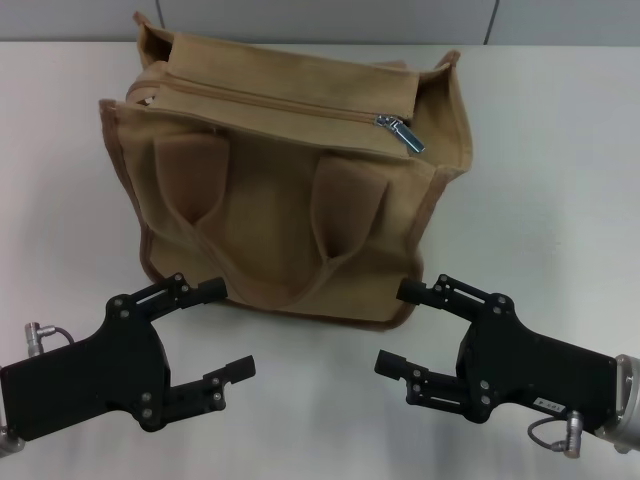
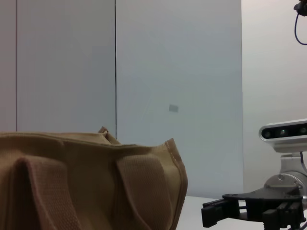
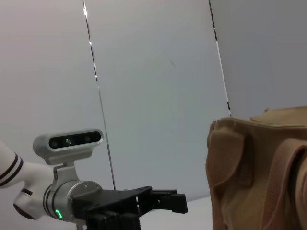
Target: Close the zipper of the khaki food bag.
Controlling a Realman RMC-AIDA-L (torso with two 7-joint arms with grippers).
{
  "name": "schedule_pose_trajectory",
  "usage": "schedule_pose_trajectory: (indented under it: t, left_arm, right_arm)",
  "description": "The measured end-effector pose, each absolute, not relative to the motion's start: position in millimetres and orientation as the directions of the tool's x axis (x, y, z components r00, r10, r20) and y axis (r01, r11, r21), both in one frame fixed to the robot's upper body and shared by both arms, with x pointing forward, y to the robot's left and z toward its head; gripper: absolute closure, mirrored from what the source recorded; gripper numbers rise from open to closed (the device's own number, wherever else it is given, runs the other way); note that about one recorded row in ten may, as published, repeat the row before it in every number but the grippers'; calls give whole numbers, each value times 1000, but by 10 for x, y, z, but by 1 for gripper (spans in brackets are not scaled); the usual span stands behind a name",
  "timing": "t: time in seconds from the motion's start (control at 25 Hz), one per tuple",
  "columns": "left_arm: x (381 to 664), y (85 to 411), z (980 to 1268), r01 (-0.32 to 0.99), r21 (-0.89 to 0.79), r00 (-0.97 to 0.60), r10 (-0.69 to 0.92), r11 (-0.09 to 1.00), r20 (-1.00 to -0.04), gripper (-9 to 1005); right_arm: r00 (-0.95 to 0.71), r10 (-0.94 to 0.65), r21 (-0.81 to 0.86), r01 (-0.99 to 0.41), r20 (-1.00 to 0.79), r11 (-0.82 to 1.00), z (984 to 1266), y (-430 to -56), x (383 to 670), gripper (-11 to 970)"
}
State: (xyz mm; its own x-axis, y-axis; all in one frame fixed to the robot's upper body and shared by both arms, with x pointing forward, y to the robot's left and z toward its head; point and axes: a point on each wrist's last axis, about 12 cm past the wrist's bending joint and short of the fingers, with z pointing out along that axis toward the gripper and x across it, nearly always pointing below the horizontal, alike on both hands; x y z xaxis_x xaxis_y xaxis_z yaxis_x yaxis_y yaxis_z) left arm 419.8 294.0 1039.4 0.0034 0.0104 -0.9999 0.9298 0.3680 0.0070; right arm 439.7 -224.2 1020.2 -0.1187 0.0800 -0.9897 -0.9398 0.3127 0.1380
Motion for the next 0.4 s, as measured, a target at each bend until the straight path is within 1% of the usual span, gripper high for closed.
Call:
schedule_pose_trajectory:
  t: [0.4]
  left_arm:
    - [4226, 2923, 10374, 930, 8, -3, 30, 368, -1000, 214]
  right_arm:
    - [-120, 77, 138, -941, -990, 308, 10204, -2220, 4414, 175]
